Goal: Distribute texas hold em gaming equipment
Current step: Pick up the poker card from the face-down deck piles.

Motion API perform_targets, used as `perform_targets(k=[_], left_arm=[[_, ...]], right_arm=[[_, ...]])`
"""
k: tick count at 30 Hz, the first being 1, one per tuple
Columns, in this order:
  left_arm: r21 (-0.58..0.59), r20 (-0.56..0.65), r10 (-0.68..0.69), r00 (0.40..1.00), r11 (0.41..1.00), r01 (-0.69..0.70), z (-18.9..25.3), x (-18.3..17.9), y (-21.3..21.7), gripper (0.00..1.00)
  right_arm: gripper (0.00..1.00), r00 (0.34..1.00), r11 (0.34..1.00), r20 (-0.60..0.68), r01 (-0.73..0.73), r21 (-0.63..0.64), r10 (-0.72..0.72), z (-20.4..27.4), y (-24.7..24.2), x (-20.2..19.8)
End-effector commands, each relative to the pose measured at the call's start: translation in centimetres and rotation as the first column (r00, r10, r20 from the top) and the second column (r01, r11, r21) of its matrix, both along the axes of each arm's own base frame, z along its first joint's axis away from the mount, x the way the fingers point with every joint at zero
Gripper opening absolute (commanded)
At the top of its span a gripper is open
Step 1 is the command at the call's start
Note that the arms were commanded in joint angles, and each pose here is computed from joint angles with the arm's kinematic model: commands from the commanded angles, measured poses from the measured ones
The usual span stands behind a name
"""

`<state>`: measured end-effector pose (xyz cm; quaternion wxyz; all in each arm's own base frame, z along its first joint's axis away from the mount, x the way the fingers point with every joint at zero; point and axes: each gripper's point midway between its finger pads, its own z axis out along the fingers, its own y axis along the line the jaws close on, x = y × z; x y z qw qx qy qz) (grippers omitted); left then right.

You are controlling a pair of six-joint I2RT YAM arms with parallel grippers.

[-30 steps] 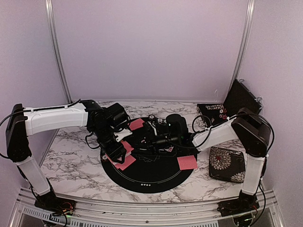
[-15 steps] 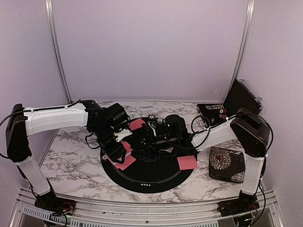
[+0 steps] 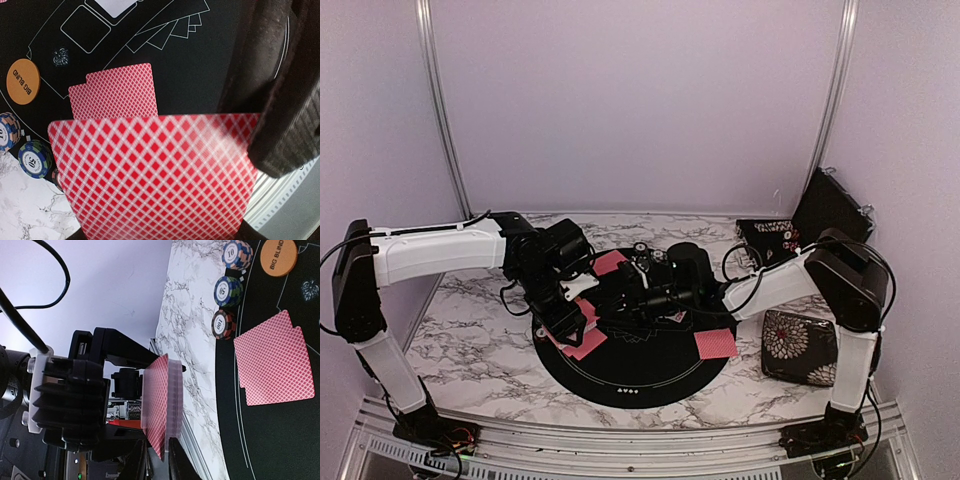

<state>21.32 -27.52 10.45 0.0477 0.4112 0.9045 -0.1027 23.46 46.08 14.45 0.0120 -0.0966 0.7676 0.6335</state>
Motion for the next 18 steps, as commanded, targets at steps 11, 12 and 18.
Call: perform_targets(k=[11, 12, 18], left_arm=[[-0.041, 0.019, -0.001, 1.000, 0.999, 0.002, 1.15, 0.03, -0.29, 0.55], [-0.040, 0.018, -0.001, 1.000, 0.999, 0.002, 1.11, 0.00, -0.30, 0.55], [-0.041, 0.019, -0.002, 1.000, 0.999, 0.003, 1.15, 0.01, -0.29, 0.55]], right_arm=[[0.05, 1.000, 0.999, 0.014, -0.019, 0.029, 0.018, 0.85, 0.94, 0.07], [0.04, 1.000, 0.999, 0.014, -0.016, 0.028, 0.015, 0.82, 0.91, 0.16], [0.00, 1.000, 1.000, 0.016, -0.009, 0.025, 0.009, 0.84, 0.76, 0.37]])
